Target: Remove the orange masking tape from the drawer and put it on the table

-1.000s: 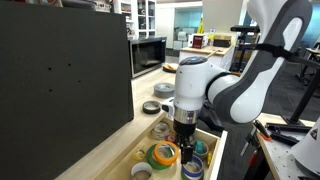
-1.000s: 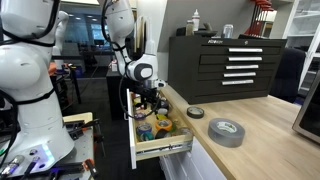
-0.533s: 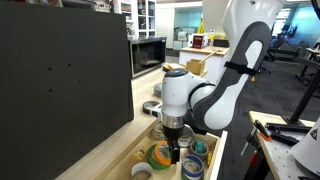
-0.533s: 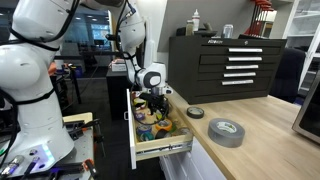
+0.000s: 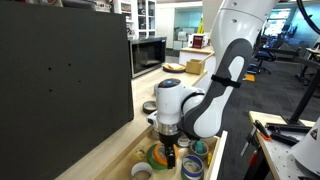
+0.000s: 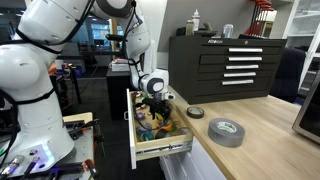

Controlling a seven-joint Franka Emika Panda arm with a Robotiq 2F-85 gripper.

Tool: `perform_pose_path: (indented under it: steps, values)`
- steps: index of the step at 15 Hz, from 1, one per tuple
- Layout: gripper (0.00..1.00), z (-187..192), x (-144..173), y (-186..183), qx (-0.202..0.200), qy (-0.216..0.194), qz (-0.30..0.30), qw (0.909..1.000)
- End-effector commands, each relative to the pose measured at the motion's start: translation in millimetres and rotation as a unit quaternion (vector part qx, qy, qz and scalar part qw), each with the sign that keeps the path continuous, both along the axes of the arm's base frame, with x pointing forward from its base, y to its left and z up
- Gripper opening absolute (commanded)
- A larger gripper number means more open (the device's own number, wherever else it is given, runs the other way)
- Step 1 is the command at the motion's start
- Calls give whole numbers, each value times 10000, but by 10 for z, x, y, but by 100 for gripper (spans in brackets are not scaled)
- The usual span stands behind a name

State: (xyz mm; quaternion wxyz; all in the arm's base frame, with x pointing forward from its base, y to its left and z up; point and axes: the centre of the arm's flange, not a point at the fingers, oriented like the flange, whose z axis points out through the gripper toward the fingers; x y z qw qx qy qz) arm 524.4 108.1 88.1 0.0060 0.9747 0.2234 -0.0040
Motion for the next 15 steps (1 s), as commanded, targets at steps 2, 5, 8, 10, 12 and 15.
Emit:
perform_pose_path:
  steps: [2, 5, 8, 10, 12, 15]
  values:
    - [59, 2, 67, -81, 88, -86, 31, 9999]
    - [39, 58, 77, -139, 151, -127, -59, 9998]
    - [20, 41, 35, -182, 249, -76, -161, 9995]
    - [7, -16, -42, -167, 298, 20, -178, 9994]
    - [2, -55, -104, -146, 361, 108, -170, 9991]
    - [6, 54, -157, -111, 421, 104, -152, 9989]
